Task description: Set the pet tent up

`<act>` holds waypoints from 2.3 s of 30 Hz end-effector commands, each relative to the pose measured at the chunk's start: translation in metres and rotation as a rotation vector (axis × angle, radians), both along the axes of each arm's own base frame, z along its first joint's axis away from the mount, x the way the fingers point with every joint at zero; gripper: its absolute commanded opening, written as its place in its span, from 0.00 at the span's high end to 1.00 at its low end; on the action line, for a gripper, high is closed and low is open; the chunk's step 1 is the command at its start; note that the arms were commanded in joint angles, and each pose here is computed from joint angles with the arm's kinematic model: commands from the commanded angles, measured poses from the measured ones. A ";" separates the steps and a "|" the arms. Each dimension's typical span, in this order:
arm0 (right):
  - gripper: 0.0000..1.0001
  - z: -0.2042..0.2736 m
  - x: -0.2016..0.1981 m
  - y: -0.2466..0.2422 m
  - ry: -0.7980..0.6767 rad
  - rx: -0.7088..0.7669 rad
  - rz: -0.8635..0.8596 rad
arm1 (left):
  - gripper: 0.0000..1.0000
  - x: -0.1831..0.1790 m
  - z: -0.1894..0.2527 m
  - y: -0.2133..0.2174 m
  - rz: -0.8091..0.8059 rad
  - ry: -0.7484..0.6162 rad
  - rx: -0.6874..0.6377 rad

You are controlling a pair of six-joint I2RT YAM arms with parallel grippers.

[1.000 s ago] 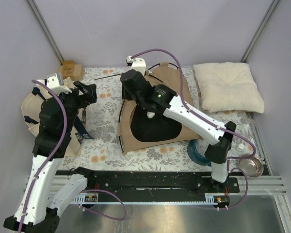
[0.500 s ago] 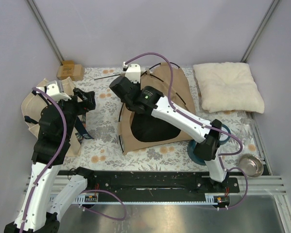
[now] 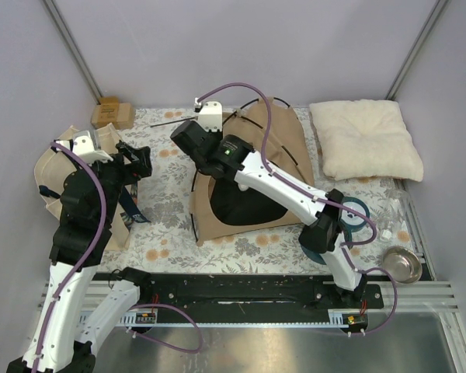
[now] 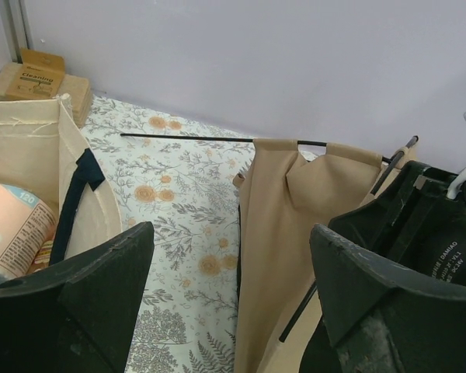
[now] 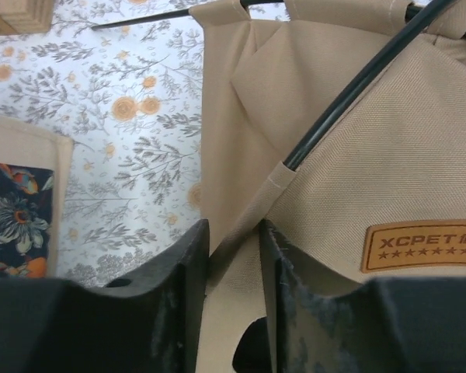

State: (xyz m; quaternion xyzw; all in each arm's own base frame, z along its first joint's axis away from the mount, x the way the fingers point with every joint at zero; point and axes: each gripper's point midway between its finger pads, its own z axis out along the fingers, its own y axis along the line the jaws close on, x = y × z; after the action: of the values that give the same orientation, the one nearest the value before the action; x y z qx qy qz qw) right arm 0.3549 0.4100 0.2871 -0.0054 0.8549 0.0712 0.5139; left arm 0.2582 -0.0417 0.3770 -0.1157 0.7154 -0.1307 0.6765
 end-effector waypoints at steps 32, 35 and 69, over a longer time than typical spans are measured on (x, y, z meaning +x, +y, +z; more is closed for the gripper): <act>1.00 0.222 -0.018 -0.150 -0.694 -0.178 -0.019 | 0.15 -0.044 0.084 -0.061 -0.420 -0.275 0.082; 1.00 0.227 -0.018 -0.172 -0.715 -0.162 -0.004 | 0.15 -0.053 0.095 -0.066 -0.462 -0.301 0.081; 1.00 0.106 -0.069 -0.194 -0.540 -0.137 0.834 | 0.14 0.015 0.031 -0.133 -0.744 0.009 -0.070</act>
State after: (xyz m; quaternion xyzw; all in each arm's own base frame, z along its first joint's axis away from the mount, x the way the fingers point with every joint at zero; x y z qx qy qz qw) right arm 0.2994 0.1967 0.3871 -0.3667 0.6568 0.1576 0.6397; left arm 0.2745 -0.1510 0.4035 0.0984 0.7293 -0.3240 0.5946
